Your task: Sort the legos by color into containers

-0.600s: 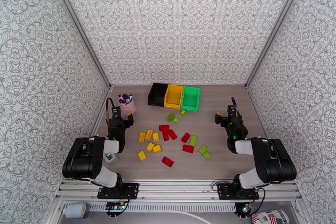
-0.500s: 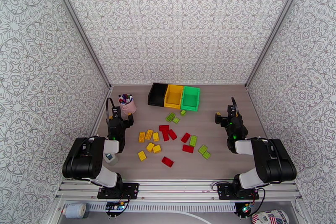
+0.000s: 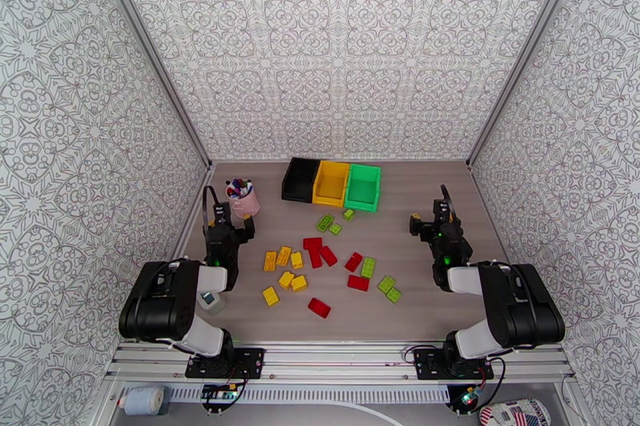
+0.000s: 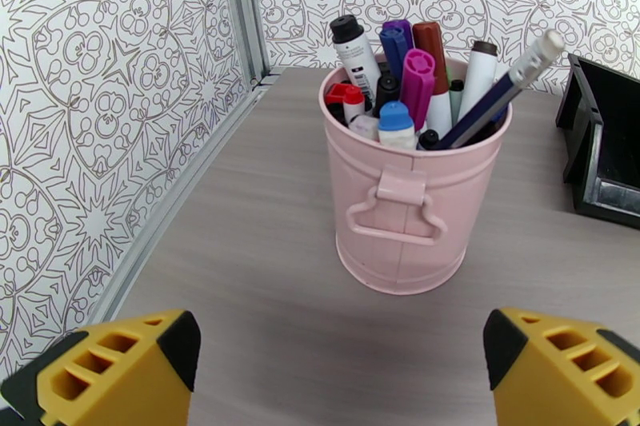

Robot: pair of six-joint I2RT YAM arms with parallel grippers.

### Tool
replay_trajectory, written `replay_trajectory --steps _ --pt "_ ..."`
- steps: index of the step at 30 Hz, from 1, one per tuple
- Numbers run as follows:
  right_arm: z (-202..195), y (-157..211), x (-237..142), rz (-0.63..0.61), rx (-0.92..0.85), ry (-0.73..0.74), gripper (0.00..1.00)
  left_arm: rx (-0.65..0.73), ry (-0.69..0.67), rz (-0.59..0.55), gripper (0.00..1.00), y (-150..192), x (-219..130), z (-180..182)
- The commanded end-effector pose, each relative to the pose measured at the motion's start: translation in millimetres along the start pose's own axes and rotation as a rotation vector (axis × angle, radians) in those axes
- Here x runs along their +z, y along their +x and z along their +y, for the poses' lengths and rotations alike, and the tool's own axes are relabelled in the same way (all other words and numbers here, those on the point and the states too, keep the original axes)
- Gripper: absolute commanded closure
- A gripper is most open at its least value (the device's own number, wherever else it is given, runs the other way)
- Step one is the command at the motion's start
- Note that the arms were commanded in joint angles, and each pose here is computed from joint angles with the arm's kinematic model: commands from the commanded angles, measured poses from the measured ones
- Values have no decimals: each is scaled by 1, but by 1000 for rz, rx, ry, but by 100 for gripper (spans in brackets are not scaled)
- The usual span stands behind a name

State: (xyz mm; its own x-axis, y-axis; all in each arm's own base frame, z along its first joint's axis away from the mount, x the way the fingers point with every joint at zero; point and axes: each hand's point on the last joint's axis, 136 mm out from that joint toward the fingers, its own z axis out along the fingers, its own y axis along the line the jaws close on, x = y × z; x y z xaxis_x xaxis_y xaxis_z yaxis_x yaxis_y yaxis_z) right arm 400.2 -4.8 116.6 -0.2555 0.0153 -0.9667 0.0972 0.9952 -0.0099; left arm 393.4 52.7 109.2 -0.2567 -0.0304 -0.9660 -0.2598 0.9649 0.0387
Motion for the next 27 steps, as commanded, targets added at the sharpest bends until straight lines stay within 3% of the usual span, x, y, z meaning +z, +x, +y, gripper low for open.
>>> replay_trajectory --steps 1,27 --pt "-5 -1 0 -1 6 19 1 8 21 -14 1 -5 0 -5" --pt "-5 -1 0 -3 6 18 1 0 33 -8 1 -5 1 -5"
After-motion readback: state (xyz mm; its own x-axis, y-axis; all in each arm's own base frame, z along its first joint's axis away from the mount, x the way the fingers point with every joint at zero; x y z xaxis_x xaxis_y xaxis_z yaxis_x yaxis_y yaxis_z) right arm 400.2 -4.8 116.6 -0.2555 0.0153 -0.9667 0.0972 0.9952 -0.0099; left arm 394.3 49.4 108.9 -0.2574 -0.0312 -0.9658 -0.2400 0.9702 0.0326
